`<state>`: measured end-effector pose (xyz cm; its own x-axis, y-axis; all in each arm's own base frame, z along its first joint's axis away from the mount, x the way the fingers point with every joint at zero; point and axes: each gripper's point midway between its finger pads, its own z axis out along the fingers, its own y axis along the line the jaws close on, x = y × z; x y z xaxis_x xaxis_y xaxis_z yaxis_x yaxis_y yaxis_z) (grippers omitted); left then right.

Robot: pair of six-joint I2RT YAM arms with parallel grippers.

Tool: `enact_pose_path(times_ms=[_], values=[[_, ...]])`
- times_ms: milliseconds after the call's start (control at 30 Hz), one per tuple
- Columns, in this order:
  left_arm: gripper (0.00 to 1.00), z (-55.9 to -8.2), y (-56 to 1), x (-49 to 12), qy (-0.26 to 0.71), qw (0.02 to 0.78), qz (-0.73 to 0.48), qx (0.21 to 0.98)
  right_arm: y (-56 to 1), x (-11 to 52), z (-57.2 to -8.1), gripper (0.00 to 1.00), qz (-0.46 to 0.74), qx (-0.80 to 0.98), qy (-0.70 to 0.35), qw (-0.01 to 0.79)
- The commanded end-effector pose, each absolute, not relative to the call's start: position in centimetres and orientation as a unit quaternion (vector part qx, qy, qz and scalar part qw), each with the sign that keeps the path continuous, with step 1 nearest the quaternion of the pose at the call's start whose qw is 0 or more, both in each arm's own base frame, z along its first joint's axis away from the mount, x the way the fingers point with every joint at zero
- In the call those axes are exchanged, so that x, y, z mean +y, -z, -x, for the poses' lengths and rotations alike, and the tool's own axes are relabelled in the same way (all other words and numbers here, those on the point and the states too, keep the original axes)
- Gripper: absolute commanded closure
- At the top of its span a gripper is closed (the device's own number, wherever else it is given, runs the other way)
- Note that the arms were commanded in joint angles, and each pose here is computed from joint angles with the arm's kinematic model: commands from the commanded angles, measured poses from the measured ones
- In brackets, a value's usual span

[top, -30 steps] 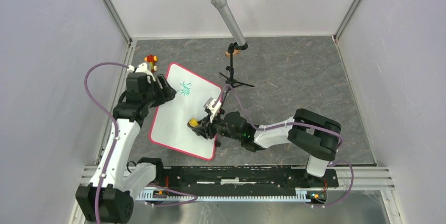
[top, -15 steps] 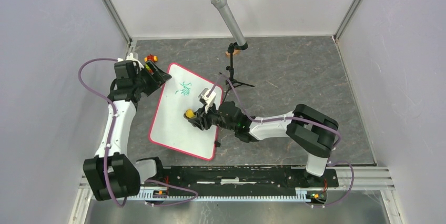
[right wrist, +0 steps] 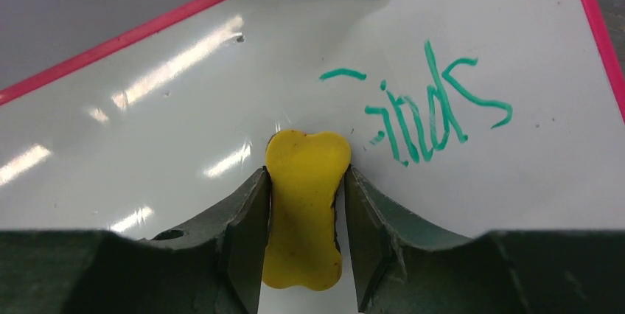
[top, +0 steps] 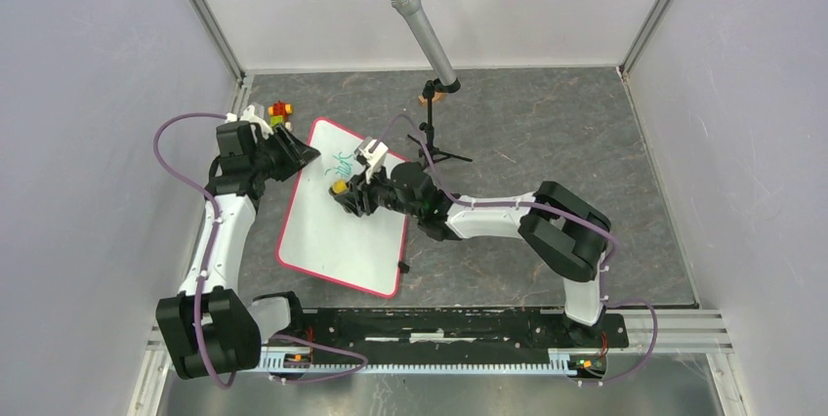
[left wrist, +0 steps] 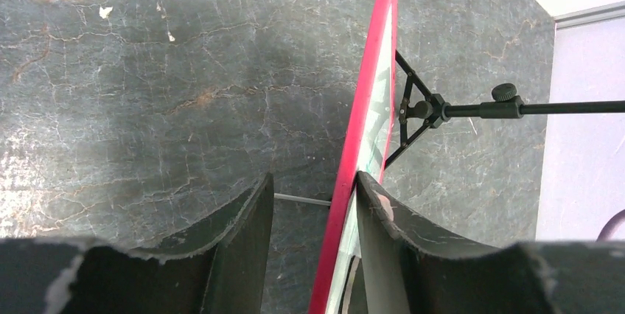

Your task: Erase the whiteboard

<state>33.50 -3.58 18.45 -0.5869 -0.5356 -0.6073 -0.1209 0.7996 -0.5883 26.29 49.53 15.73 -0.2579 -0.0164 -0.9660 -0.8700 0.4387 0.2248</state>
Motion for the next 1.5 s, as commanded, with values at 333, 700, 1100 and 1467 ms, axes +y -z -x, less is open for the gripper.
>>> enact_pose_path(times_ms=[333, 700, 1100, 1467], values=[[0.56, -33.4, -18.7, -3.6, 0.247, 0.435, 0.157, 0.852, -19.2, 50.0, -28.3, 0.36, 0.322, 0.65, -0.428, 0.54], [0.7, -33.4, -18.6, -3.8, 0.253, 0.436, 0.155, 0.85, -18.0, 48.8, -26.8, 0.51, 0.323, 0.652, -0.442, 0.525], [0.98, -33.3, -18.2, -3.5, 0.237, 0.441, 0.151, 0.852, -19.4, 51.8, -28.3, 0.73, 0.324, 0.637, -0.452, 0.534], [0.98, -32.9, -18.6, -3.6, 0.204, 0.474, 0.113, 0.849, -16.6, 53.0, -33.0, 0.73, 0.263, 0.686, -0.429, 0.525]])
